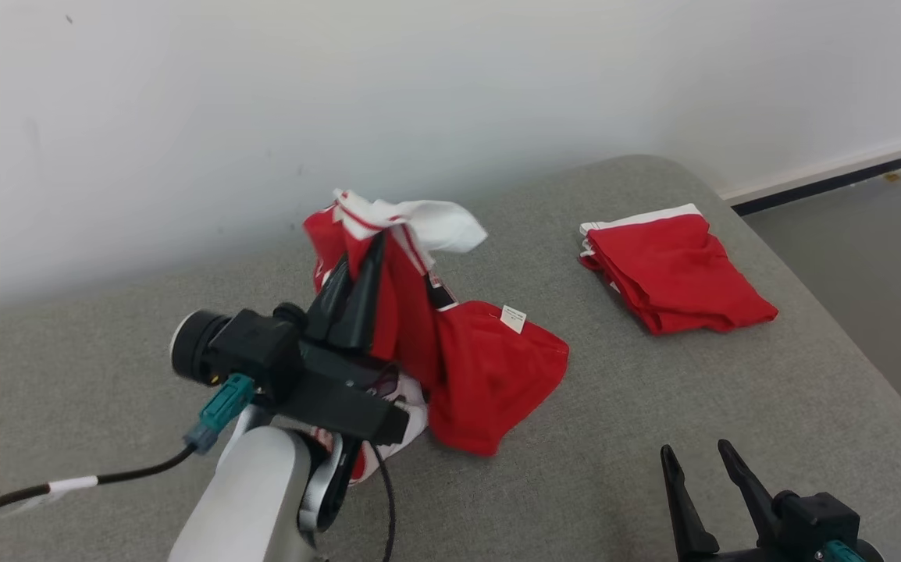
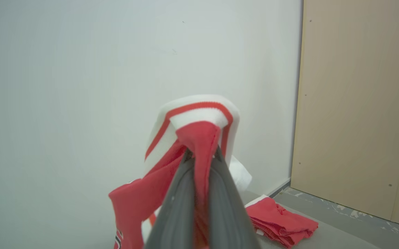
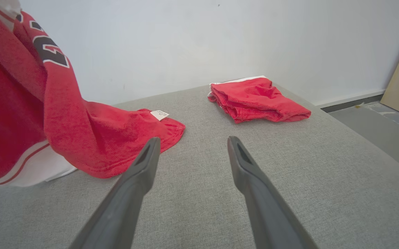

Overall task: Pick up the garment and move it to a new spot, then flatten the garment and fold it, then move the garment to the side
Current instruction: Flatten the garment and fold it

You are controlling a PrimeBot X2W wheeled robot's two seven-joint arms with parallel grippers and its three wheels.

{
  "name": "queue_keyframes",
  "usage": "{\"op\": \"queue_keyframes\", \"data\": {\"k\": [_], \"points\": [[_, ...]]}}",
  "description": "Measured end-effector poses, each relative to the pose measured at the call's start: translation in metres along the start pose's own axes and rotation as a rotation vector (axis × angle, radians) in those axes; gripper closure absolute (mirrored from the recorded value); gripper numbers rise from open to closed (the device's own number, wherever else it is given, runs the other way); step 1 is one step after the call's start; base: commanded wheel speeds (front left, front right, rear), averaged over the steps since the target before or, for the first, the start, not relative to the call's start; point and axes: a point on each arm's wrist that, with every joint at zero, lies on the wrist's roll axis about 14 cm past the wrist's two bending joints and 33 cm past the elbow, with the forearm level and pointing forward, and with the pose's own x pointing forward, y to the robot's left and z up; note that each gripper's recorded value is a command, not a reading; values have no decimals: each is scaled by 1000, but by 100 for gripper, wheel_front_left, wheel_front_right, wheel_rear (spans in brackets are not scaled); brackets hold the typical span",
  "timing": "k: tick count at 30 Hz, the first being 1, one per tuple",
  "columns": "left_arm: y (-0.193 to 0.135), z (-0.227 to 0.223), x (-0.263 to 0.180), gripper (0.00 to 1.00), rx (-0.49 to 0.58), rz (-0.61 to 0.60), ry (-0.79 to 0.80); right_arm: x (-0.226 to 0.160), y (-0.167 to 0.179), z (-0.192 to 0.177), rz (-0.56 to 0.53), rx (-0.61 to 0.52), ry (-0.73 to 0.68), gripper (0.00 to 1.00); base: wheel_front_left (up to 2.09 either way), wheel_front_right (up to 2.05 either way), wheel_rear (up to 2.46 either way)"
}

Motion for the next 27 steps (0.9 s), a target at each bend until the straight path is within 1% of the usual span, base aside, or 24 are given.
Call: {"op": "queue_keyframes", "data": {"k": [3,6,9,10,13,16,18,20,22,25,27], "points": [[-29,37,13,100,-4,-96,-86,0,5,2,18,3,-9,0,0,0,0],[-58,69,20,100,-54,-187,-153,-2,7,3,25,5,-16,0,0,0,0],[-90,101,18,100,-202,-278,-219,-2,9,4,33,7,-22,0,0,0,0],[-98,112,17,100,-235,-300,-241,-2,10,5,36,7,-24,0,0,0,0],[-119,149,16,100,-302,-361,-314,-1,12,6,45,7,-27,0,0,0,0],[-124,173,15,100,-374,-371,-352,1,19,7,67,6,-32,0,0,0,0],[-118,175,21,100,-332,-333,-353,3,24,8,83,5,-34,0,0,0,0],[-99,170,27,100,-317,-262,-348,4,30,8,102,9,-32,0,0,0,0],[-70,148,34,100,-256,-162,-292,5,34,7,116,9,-28,0,0,0,0],[-19,107,35,100,-195,-17,-193,8,36,4,119,11,-22,0,0,0,0],[19,81,29,100,-191,93,-131,9,35,2,117,10,-13,0,0,0,0]]}}
